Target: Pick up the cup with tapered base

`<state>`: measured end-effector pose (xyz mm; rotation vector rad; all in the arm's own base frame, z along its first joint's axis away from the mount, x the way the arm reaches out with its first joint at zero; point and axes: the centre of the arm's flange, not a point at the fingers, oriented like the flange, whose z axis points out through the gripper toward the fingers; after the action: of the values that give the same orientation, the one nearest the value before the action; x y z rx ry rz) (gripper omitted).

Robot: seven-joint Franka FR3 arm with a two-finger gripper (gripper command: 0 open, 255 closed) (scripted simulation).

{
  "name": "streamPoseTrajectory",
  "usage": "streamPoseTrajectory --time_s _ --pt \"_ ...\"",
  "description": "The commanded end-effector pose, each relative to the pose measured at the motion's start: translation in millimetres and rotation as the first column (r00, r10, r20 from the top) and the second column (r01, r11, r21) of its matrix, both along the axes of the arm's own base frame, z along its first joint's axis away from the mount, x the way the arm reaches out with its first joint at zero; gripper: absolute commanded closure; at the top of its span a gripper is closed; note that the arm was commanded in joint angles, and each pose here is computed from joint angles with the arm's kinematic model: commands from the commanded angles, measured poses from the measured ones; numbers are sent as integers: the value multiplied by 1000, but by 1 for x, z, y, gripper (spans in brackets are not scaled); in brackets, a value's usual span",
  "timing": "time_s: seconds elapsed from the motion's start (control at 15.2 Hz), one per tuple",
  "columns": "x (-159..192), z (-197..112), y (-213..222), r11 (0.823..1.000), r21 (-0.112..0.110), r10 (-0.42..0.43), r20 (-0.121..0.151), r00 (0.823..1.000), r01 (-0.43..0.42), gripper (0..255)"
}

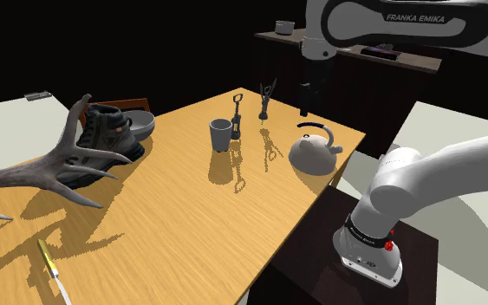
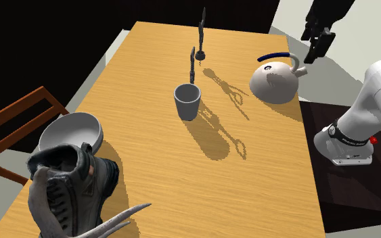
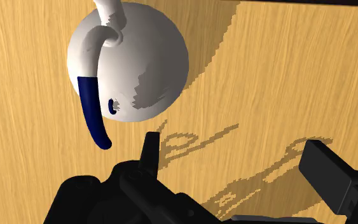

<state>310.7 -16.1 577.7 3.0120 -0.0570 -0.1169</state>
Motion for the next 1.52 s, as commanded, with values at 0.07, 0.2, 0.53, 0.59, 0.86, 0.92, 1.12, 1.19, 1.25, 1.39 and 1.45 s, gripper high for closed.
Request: streamPoseTrajectory --time_s 0.07,0.2,0.53,0.59,0.86,0.92,1.12,1.19,1.25,1.39,1.45 --pt "11 -6 3 1000 1 1 3 1000 -1 0" --pt "33 -17 10 1000 2 3 9 1000 -3 0" --pt "88 -45 26 1000 6 7 23 1000 -7 0" --pt "99 -51 30 1000 7 8 26 1000 -8 0" --pt "143 -72 43 1000 10 11 38 999 -11 0" --pt "154 -77 47 1000 10 12 41 999 -12 0" --pt "187 -93 57 1000 13 14 50 999 -15 0" --pt "198 -98 60 1000 13 15 53 998 -16 0" --pt "210 -103 64 1000 14 16 56 998 -17 0" --pt "232 -114 71 1000 15 18 61 998 -19 0" --pt "243 -119 75 1000 16 19 64 998 -20 0"
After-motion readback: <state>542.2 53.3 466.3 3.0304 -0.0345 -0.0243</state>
